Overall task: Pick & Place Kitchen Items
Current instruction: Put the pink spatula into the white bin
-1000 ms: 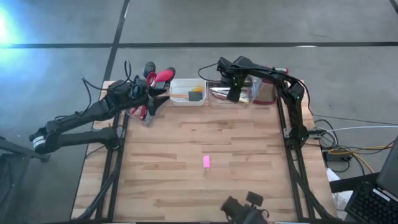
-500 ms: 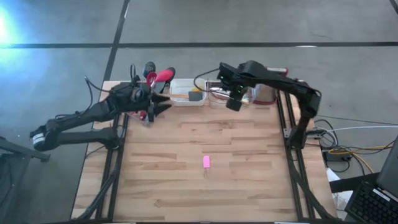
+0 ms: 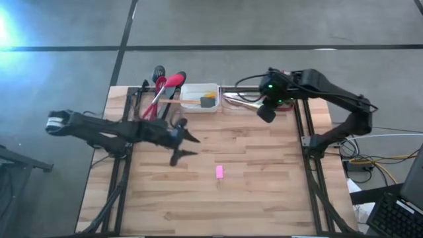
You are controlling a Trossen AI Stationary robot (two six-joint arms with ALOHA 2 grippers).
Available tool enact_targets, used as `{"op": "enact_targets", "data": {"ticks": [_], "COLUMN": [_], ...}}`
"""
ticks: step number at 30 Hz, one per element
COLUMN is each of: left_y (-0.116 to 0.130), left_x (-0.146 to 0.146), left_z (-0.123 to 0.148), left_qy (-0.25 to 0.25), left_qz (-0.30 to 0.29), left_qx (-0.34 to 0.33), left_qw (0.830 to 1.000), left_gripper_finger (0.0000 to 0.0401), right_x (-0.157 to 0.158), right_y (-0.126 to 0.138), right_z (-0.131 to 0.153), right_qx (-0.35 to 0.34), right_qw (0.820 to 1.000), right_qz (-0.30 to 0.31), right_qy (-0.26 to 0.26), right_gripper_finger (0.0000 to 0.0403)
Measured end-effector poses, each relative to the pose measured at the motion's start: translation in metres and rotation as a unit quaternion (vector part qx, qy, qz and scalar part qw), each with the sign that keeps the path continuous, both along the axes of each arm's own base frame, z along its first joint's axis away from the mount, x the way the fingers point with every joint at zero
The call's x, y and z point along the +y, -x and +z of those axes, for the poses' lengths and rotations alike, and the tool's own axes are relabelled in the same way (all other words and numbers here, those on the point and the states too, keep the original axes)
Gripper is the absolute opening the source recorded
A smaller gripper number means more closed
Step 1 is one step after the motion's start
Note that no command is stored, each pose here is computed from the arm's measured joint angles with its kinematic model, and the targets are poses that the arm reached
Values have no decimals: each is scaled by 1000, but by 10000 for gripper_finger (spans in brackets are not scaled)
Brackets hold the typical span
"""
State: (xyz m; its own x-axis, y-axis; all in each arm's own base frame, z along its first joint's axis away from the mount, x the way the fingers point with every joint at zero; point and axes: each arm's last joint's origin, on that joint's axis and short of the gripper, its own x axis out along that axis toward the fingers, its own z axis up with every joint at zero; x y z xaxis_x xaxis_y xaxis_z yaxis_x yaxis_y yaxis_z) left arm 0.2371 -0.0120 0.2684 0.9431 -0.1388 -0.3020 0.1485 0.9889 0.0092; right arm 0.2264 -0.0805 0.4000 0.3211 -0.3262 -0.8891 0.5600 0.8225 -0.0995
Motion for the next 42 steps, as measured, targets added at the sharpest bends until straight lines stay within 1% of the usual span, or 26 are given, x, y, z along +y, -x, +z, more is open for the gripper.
{"op": "enact_targets", "data": {"ticks": [4,9,16,18,19,21,23,25,26,27,29,31,33,36,39,42], "left_y": [-26,-54,-85,-91,-94,-100,-106,-107,-108,-107,-106,-106,-107,-109,-113,-119], "left_x": [-15,-30,-43,-47,-49,-50,-50,-49,-49,-48,-45,-43,-42,-42,-43,-46], "left_z": [-4,-17,-35,-38,-39,-38,-34,-31,-30,-29,-30,-31,-33,-39,-49,-60], "left_qy": [-49,-109,-155,-159,-153,-117,-60,-3,24,58,137,201,254,297,329,361], "left_qz": [-45,-96,-139,-147,-146,-121,-70,-16,23,72,171,241,296,346,362,367], "left_qx": [29,75,142,158,165,184,201,226,238,247,258,257,244,232,241,246], "left_qw": [997,987,968,963,963,968,975,974,971,964,941,914,888,859,838,821], "left_gripper_finger": [234,234,234,234,234,234,234,234,234,234,234,234,234,233,226,212], "right_x": [4,5,4,4,4,4,4,4,4,4,4,3,3,3,3,3], "right_y": [12,16,12,11,11,11,11,11,11,11,11,10,10,9,9,9], "right_z": [3,-4,-23,-28,-31,-35,-39,-42,-43,-45,-45,-46,-45,-45,-45,-45], "right_qx": [-18,-24,8,18,21,29,37,42,44,46,47,45,41,36,41,46], "right_qw": [1000,1000,1000,1000,1000,999,999,999,999,999,999,999,999,999,999,999], "right_qz": [-8,-15,-8,-7,-7,-7,-7,-7,-7,-7,-7,-6,-6,-5,7,21], "right_qy": [2,0,-7,-10,-12,-14,-17,-18,-19,-20,-19,-18,-17,-15,-11,-6], "right_gripper_finger": [70,75,80,77,76,72,69,67,66,65,66,69,73,79,84,87]}}
